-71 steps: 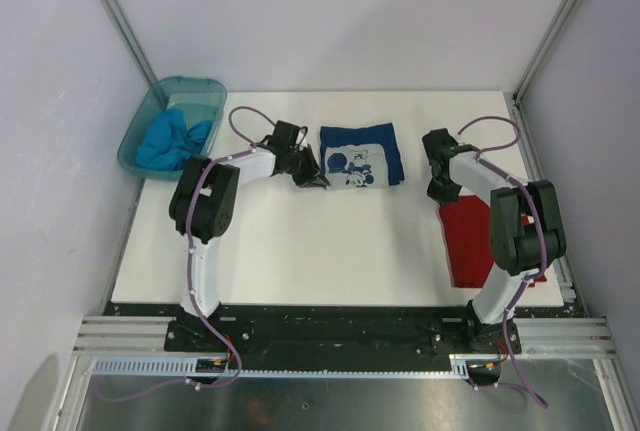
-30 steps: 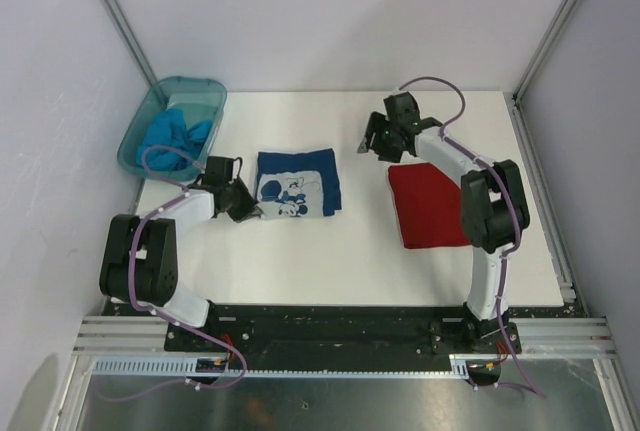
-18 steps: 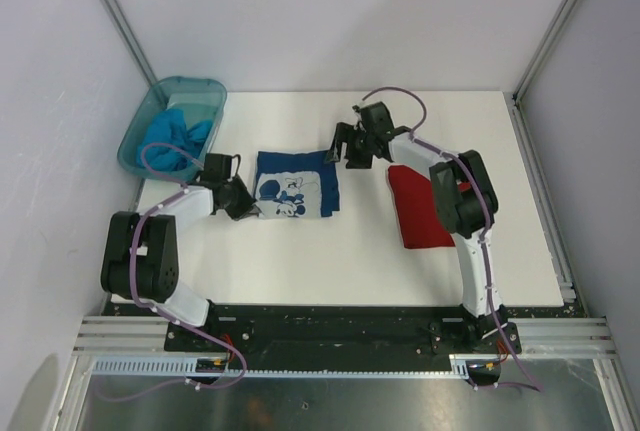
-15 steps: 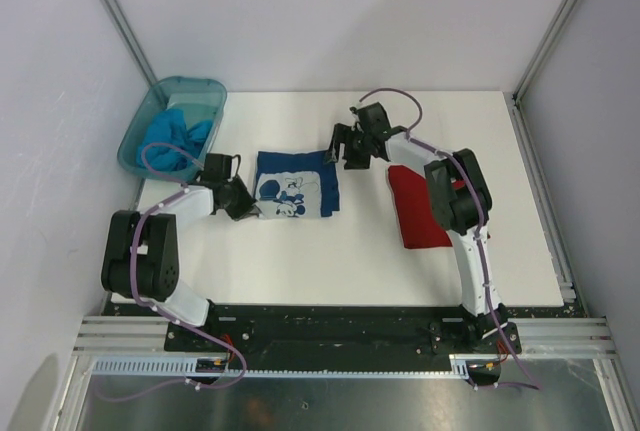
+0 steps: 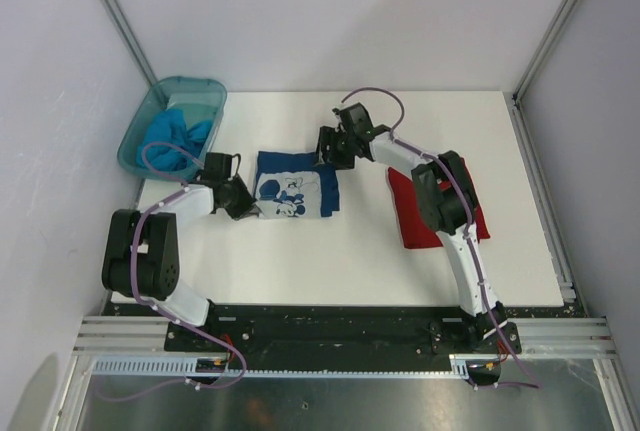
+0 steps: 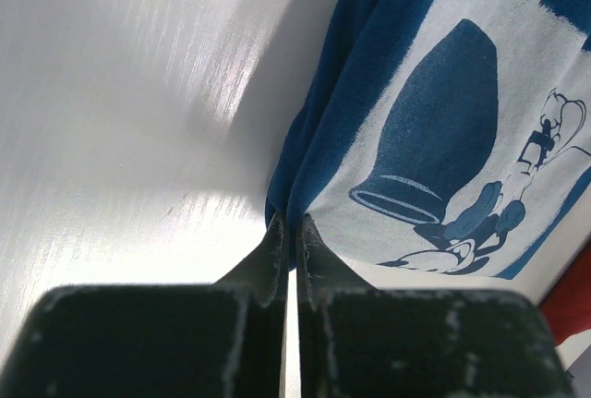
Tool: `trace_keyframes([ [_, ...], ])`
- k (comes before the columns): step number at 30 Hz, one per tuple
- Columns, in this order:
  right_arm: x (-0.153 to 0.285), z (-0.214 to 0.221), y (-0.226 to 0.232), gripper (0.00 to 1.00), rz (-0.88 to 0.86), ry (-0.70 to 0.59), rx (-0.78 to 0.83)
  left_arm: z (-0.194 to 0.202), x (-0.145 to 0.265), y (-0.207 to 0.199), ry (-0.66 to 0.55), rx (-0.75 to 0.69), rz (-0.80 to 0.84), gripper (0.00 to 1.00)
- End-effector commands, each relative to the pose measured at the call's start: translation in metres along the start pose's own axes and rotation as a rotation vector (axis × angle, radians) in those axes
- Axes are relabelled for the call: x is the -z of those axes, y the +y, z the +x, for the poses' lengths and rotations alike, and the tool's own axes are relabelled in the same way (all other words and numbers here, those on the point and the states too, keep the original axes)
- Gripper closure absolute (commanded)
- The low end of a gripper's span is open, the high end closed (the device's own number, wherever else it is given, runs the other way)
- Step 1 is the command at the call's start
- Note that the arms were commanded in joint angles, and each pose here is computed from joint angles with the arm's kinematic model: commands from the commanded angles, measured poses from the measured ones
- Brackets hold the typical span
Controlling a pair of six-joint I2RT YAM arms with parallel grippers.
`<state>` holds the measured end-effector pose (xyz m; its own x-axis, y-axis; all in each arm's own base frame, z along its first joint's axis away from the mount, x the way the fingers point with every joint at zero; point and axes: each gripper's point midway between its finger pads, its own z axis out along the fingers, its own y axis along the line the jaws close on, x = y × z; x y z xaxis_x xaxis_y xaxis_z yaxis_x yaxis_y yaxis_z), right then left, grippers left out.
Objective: Fold and stack the t-shirts
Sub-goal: Put the neatly folded tshirt into the corner of the board with both arms
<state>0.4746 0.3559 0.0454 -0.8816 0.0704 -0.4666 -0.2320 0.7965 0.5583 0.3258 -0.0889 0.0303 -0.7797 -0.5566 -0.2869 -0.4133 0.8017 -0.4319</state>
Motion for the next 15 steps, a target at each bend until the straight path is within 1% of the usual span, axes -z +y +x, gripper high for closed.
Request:
trace_keyframes([
  [1, -0.003, 0.006, -0.001, 0.35, 0.042, 0.016, -0.014, -0.015, 0.005, -0.011, -0.031, -0.029, 0.037, 1.00],
  [5, -0.001, 0.009, -0.002, 0.46, 0.069, 0.016, -0.032, -0.014, 0.006, -0.013, -0.026, -0.025, 0.045, 1.00],
  [7, 0.001, 0.007, -0.003, 0.56, 0.091, 0.008, -0.037, -0.013, 0.008, -0.014, -0.026, -0.026, 0.052, 1.00],
  [10, 0.007, 0.002, 0.001, 0.79, 0.131, -0.010, -0.032, -0.012, 0.012, -0.019, -0.023, -0.033, 0.076, 1.00],
  [12, 0.012, -0.001, 0.006, 0.91, 0.159, -0.023, -0.017, -0.011, 0.016, -0.025, -0.017, -0.045, 0.105, 1.00],
  [13, 0.014, -0.004, 0.009, 0.96, 0.174, -0.033, -0.010, -0.010, 0.018, -0.030, -0.009, -0.055, 0.127, 1.00],
  [15, 0.020, -0.010, 0.014, 0.99, 0.207, -0.055, 0.002, -0.008, 0.022, -0.037, 0.002, -0.077, 0.161, 1.00],
])
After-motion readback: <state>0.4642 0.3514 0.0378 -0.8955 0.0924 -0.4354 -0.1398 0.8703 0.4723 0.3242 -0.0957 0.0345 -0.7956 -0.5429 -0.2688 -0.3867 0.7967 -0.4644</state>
